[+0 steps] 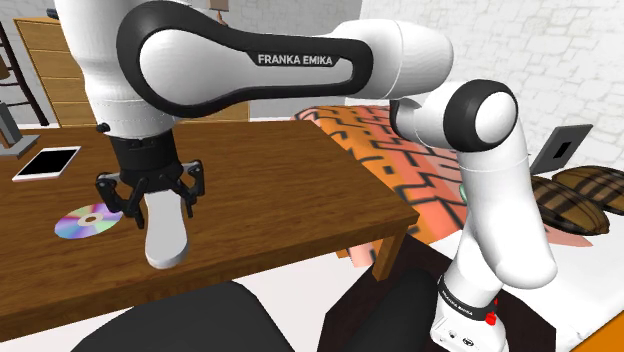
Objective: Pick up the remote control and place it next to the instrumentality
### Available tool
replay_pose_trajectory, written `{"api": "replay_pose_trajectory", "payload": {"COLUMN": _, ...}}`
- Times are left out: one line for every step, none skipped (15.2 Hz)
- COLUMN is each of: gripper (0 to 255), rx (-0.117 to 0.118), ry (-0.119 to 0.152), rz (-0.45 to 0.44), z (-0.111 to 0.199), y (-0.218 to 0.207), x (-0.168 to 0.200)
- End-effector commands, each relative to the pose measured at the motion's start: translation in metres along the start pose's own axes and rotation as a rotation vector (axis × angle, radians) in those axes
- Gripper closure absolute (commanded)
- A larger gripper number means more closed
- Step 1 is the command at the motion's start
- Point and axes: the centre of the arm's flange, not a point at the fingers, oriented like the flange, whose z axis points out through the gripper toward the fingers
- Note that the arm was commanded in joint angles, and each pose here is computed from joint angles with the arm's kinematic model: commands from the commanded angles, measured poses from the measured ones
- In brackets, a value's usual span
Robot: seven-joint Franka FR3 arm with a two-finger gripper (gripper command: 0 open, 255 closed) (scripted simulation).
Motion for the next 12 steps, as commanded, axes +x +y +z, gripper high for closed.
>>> {"api": "replay_pose_trajectory", "payload": {"gripper": 255, "rx": 0.001, "ry": 0.0, "rz": 0.0, "z": 0.011, "y": -0.001, "x": 0.0}}
{"api": "replay_pose_trajectory", "payload": {"gripper": 255, "rx": 0.001, "ry": 0.0, "rz": 0.0, "z": 0.016, "y": -0.001, "x": 0.0}}
{"api": "replay_pose_trajectory", "payload": {"gripper": 255, "rx": 0.001, "ry": 0.0, "rz": 0.0, "z": 0.021, "y": -0.001, "x": 0.0}}
{"api": "replay_pose_trajectory", "payload": {"gripper": 255, "rx": 0.001, "ry": 0.0, "rz": 0.0, "z": 0.027, "y": -0.001, "x": 0.0}}
{"api": "replay_pose_trajectory", "payload": {"gripper": 255, "rx": 0.001, "ry": 0.0, "rz": 0.0, "z": 0.032, "y": -0.001, "x": 0.0}}
{"api": "replay_pose_trajectory", "payload": {"gripper": 255, "rx": 0.001, "ry": 0.0, "rz": 0.0, "z": 0.037, "y": -0.001, "x": 0.0}}
{"api": "replay_pose_trajectory", "payload": {"gripper": 255, "rx": 0.001, "ry": 0.0, "rz": 0.0, "z": 0.043, "y": -0.001, "x": 0.0}}
{"api": "replay_pose_trajectory", "payload": {"gripper": 255, "rx": 0.001, "ry": 0.0, "rz": 0.0, "z": 0.048, "y": -0.001, "x": 0.0}}
{"api": "replay_pose_trajectory", "payload": {"gripper": 255, "rx": 0.001, "ry": 0.0, "rz": 0.0, "z": 0.056, "y": -0.001, "x": 0.0}}
{"api": "replay_pose_trajectory", "payload": {"gripper": 255, "rx": 0.001, "ry": 0.0, "rz": 0.0, "z": 0.056, "y": -0.001, "x": 0.0}}
{"api": "replay_pose_trajectory", "payload": {"gripper": 255, "rx": 0.001, "ry": 0.0, "rz": 0.0, "z": 0.056, "y": -0.001, "x": 0.0}}
{"api": "replay_pose_trajectory", "payload": {"gripper": 255, "rx": 0.001, "ry": 0.0, "rz": 0.0, "z": 0.056, "y": -0.001, "x": 0.0}}
